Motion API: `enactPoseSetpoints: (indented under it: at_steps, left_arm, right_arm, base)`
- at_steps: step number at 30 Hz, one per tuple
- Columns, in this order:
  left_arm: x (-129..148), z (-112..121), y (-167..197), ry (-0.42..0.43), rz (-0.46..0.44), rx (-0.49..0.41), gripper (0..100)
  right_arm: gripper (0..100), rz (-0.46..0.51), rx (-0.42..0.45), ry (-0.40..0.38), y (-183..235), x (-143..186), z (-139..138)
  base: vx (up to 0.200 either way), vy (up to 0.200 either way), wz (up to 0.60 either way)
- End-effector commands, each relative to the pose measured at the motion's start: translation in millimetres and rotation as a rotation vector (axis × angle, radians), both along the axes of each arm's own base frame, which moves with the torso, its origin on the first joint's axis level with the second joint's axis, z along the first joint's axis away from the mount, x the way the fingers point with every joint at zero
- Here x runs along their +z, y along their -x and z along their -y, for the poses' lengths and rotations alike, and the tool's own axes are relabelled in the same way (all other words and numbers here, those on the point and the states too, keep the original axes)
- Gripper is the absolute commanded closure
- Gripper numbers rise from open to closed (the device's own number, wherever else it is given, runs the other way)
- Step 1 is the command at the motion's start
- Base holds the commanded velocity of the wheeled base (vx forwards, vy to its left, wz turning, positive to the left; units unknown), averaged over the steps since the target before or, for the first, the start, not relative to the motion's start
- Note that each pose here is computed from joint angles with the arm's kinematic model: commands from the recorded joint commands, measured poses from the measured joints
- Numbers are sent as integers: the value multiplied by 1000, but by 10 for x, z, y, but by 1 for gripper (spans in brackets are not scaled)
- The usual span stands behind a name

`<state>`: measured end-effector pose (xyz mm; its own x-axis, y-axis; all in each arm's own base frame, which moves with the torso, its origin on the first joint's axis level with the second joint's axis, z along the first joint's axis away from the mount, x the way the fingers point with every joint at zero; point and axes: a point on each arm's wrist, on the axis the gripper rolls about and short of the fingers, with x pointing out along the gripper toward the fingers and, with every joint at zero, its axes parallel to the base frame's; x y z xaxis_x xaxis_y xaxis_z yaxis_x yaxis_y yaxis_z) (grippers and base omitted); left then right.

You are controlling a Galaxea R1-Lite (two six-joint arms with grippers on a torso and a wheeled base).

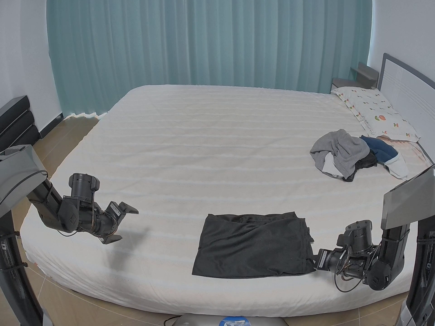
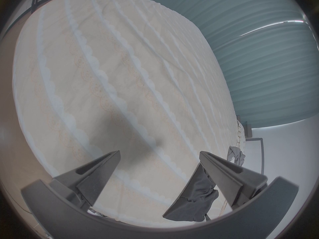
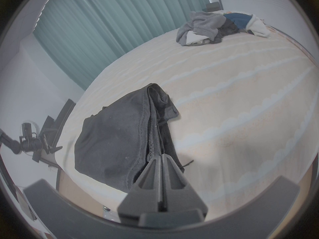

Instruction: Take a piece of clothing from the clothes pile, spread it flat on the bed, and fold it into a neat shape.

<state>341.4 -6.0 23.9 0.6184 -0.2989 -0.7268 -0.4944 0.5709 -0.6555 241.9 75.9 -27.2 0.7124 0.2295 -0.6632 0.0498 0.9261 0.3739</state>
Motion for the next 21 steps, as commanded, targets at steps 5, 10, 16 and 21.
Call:
enactPoseSetpoints:
  at_steps: [5, 10, 16, 21]
  left_arm:
    - [-8, 3, -1, 0, -2, -1, 0]
    - [-8, -2, -1, 0, -2, 1, 0]
    - [-8, 2, -1, -1, -2, 0, 0]
    - [-8, 3, -1, 0, -2, -1, 0]
  right_arm:
    - [0, -49, 20, 46, 71, -90, 49]
    - [0, -39, 8, 57, 32, -101, 104]
    - [0, 59, -34, -28, -121, 59, 157]
    - [0, 114, -119, -121, -364, 83, 190]
  base:
    - [0, 0, 0]
    - [0, 0, 0]
    - [0, 0, 0]
    - [0, 0, 0]
